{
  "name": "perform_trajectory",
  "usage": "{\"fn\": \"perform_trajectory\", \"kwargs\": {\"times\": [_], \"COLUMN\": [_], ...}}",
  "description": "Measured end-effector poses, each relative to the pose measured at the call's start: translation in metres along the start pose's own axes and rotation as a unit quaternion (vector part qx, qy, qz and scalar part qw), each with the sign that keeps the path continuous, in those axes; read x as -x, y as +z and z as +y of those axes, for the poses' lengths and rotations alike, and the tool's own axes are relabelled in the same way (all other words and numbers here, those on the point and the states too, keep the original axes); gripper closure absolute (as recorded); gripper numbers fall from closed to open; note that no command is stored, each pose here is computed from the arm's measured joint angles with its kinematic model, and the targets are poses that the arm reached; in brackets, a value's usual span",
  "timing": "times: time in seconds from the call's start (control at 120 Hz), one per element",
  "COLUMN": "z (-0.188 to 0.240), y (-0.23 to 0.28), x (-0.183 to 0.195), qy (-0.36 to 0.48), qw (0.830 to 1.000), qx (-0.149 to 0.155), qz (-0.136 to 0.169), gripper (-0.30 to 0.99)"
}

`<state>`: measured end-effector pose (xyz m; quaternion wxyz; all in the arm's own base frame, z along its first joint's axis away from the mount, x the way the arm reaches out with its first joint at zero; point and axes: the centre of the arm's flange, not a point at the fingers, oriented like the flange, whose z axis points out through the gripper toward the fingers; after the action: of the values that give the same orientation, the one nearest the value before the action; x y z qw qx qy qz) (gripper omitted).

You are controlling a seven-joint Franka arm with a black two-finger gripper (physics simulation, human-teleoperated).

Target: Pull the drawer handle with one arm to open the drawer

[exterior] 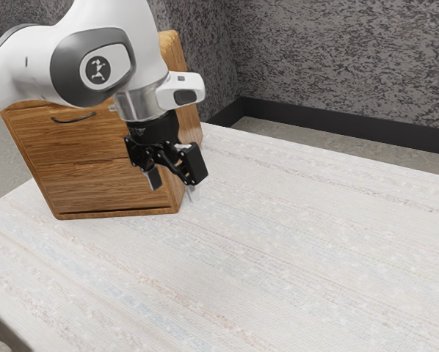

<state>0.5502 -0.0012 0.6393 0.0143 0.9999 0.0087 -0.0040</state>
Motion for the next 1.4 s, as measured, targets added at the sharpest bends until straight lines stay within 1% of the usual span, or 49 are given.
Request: {"fn": "perform_trajectory", "kwargs": {"times": [0.183, 0.267, 0.283, 0.333, 0.375, 0.425, 0.492, 0.558, 0.625, 0.717, 0.792, 0.883, 0.975, 1.05, 1.108, 1.15, 1.233, 1.4], "z": [-0.001, -0.001, 0.0, -0.003, -0.031, -0.068, -0.085, -0.109, -0.15, -0.192, -0.207, -0.21, -0.215, -0.229, -0.239, -0.242, -0.244, -0.243], "y": [0.0, -0.002, -0.009, -0.069, -0.099, -0.12, -0.139, -0.147, -0.147, -0.142, -0.137, -0.136, -0.131, -0.101, -0.076, -0.068, -0.069, -0.057], "x": [0.001, 0.002, 0.006, 0.033, 0.052, 0.071, 0.093, 0.107, 0.118, 0.129, 0.132, 0.129, 0.125, 0.115, 0.11, 0.107, 0.104, 0.101], "qy": [-0.004, -0.005, -0.005, -0.012, -0.05, -0.108, -0.185, -0.286, -0.391, -0.506, -0.571, -0.624, -0.67, -0.708, -0.733, -0.746, -0.764, -0.787], "qw": [1.0, 1.0, 1.0, 0.998, 0.995, 0.988, 0.975, 0.949, 0.911, 0.855, 0.813, 0.772, 0.732, 0.697, 0.671, 0.654, 0.626, 0.58], "qx": [0.002, 0.007, 0.01, 0.02, 0.025, 0.029, 0.04, 0.052, 0.063, 0.043, 0.035, 0.035, 0.039, 0.039, 0.042, 0.048, 0.065, 0.104], "qz": [-0.003, -0.001, 0.005, 0.06, 0.088, 0.106, 0.118, 0.12, 0.114, 0.108, 0.107, 0.113, 0.113, 0.104, 0.105, 0.115, 0.143, 0.182], "gripper": [0.0, 0.0, 0.0, 0.0, 0.0, 0.0, 0.0, 0.0, 0.0, 0.0, 0.0, 0.0, 0.0, 0.0, 0.0, 0.0, 0.0, 0.0]}}
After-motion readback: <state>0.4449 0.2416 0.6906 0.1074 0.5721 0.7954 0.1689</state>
